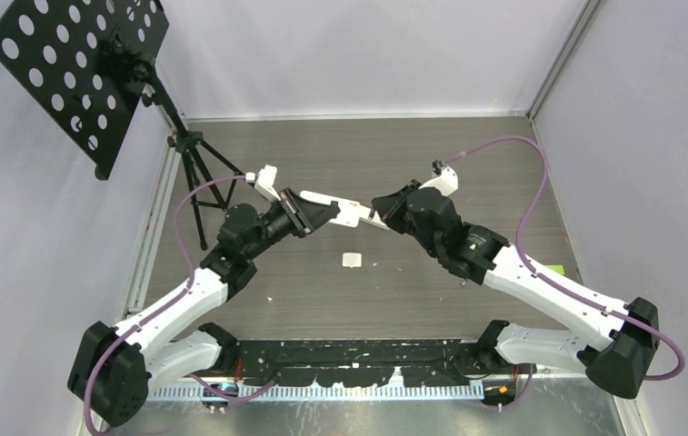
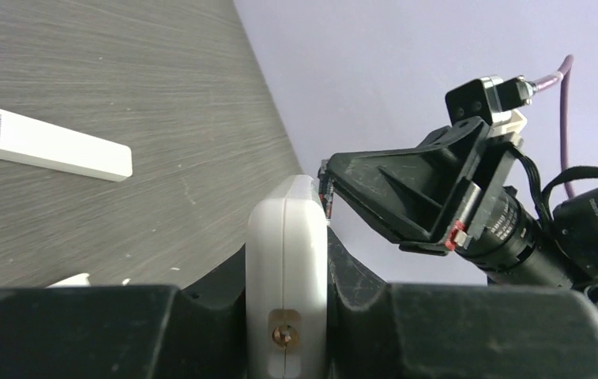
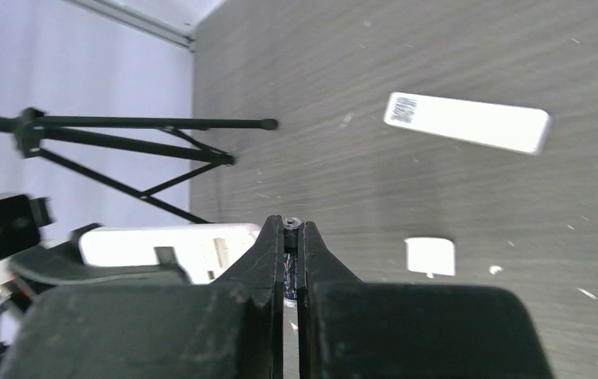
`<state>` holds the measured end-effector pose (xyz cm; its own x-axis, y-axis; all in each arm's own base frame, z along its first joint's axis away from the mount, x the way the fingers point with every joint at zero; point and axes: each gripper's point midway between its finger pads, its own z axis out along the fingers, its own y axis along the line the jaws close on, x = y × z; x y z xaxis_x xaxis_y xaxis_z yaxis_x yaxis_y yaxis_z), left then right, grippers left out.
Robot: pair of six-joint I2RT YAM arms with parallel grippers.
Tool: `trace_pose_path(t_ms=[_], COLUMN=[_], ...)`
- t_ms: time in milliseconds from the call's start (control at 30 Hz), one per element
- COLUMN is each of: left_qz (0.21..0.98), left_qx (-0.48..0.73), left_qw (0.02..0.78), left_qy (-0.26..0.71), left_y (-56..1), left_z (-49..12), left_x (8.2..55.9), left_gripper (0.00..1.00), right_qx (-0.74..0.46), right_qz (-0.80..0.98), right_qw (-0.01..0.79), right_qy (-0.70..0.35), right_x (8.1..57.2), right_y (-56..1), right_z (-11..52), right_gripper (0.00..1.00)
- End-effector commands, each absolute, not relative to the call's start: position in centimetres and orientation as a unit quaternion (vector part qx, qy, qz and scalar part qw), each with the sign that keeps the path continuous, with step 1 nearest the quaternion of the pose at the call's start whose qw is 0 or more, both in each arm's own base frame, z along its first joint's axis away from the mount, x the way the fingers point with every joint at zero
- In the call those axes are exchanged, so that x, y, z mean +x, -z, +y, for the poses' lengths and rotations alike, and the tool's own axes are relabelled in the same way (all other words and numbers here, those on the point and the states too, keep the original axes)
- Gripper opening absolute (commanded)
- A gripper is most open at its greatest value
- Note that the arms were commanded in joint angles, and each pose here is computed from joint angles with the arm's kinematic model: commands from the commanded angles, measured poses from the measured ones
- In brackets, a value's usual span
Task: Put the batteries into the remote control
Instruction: Pick up the battery from the center of the board, then load the battery into the remote control.
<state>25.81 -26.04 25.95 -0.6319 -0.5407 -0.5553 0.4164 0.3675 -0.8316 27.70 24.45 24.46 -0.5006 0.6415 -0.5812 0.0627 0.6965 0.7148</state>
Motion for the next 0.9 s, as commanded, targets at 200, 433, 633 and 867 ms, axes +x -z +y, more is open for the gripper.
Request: trace_pose_path(t_ms=[200,433,633,867], left_qz=[0.646,0.624,0.598,0.580], left_qx=[-0.098,-0.158,-0.191,-0.210], left_qw=[0.420,0.402,0.404,0.405], left_qy=[0.630,0.651,0.665,0.675], left_y=[-30.0,-30.0,-30.7,-31.6], left_z=[-25.8,-25.0,-23.8,-22.9], left_x=[25.7,26.1,25.8,25.7], left_gripper=[0.00,0.00,0.00,0.00], right_qx=[0.140,0.085,0.081,0.062], right_qz=[0.743,0.765,0.768,0.773], right_qw=[0.541,0.553,0.573,0.570], right_qy=[-0.370,-0.319,-0.273,-0.270], right_x=[28.0,28.3,29.0,28.9], right_y=[-33.6,-32.4,-31.8,-31.0], right_z=[27.4,29.9,30.1,31.4], right_gripper=[0.00,0.00,0.00,0.00])
